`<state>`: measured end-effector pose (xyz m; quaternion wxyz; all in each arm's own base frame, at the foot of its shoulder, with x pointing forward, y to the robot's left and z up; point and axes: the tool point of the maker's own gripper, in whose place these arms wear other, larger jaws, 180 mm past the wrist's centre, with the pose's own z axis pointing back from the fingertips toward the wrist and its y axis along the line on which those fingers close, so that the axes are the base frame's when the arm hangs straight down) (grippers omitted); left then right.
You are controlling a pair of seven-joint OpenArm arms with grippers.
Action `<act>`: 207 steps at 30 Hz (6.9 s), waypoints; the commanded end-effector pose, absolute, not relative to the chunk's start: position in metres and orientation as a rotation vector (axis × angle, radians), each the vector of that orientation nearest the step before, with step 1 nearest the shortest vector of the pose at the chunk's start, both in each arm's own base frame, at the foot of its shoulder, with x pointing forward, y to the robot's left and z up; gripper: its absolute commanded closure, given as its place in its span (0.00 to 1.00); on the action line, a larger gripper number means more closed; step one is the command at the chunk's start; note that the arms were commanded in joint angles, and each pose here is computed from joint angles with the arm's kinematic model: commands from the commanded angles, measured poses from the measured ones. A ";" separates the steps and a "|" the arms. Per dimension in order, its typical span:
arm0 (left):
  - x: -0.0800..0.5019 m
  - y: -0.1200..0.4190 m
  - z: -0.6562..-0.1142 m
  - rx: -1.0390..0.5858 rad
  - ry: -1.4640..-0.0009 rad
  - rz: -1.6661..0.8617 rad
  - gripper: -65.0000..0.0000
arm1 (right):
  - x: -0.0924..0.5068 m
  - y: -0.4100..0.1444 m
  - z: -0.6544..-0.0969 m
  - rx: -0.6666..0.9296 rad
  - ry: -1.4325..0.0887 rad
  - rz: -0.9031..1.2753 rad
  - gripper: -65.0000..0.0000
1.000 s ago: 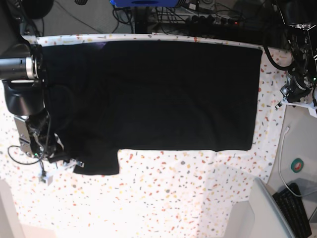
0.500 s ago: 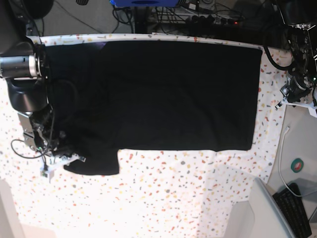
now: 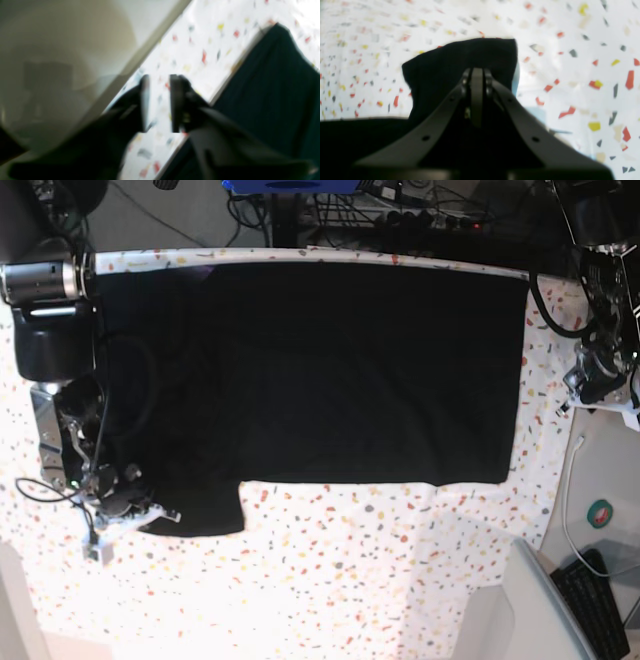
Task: Layout the t-shirt on the table in an organized manner, then fold the t-shirt properly
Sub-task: 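Grasp the hem corner nearest the left gripper with the left gripper, then lift the hem with both grippers and fold it toward the collar, then lay the folded hem over the collar edge with both grippers and release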
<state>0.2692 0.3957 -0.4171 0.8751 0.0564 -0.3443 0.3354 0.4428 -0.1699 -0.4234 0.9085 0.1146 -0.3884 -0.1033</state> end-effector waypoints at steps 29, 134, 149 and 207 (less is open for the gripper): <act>0.381 0.316 -0.468 -0.058 -0.681 0.427 0.12 | 0.439 -0.163 -0.397 0.256 -0.874 -0.169 1.00; 0.401 0.318 -0.431 -0.117 -0.754 0.488 1.00 | 0.443 -0.165 -0.394 0.249 -0.886 -0.158 1.00; 0.453 0.316 -0.375 -0.151 -0.887 0.478 1.00 | 0.465 -0.194 -0.362 0.196 -1.028 -0.154 1.00; 0.294 0.302 -0.393 -0.099 -0.656 0.254 1.00 | 0.369 -0.193 -0.419 0.041 -0.799 0.341 1.00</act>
